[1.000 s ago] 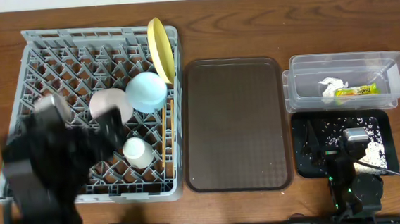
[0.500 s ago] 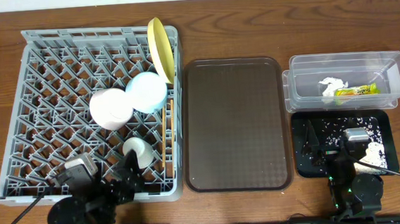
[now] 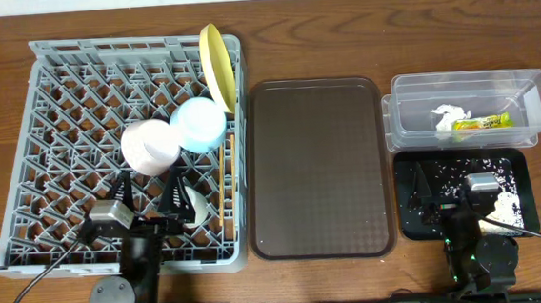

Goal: Sort waste into correct bins and load items into the dishwasher

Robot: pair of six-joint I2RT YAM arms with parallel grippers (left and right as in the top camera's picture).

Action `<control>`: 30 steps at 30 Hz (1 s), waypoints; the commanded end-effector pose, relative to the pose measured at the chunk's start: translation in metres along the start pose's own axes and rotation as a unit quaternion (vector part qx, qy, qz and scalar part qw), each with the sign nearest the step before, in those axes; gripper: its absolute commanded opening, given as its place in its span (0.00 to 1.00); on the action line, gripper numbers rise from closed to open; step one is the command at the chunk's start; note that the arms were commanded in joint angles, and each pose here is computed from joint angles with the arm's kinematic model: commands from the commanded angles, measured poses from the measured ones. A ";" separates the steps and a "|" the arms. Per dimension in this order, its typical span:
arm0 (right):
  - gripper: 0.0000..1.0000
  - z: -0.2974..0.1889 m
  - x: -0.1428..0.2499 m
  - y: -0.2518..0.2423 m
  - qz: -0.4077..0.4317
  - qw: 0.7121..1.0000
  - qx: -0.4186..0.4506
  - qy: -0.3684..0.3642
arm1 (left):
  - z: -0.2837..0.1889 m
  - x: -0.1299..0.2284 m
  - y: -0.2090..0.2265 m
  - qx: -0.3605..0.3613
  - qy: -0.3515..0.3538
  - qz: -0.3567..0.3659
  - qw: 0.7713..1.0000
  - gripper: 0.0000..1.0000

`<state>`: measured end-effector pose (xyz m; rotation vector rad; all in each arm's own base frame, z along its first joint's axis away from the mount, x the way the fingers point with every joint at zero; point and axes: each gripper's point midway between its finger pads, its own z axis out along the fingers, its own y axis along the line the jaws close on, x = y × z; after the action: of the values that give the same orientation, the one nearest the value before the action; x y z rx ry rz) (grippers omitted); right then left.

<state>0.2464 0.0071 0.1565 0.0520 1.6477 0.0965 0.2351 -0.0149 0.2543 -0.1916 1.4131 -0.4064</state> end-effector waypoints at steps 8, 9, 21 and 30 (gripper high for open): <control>0.99 0.000 0.000 0.001 -0.007 1.000 -0.001 0.000 | 0.001 0.027 0.023 -0.021 -0.028 0.005 0.999 0.96; 0.99 0.000 0.000 0.001 -0.007 1.000 -0.001 0.000 | 0.001 0.031 0.026 -0.030 -0.019 0.005 0.999 0.96; 0.99 0.000 0.000 0.001 -0.007 1.000 -0.001 0.000 | -0.009 0.096 0.053 -0.073 0.122 0.118 0.983 0.96; 0.99 0.000 0.000 0.001 -0.007 1.000 -0.001 0.000 | -0.010 0.101 0.055 -0.068 0.138 0.165 0.974 0.96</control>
<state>0.2464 0.0071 0.1566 0.0517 1.6474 0.0968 0.2454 0.0003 0.1535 -0.0593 1.6672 -0.0842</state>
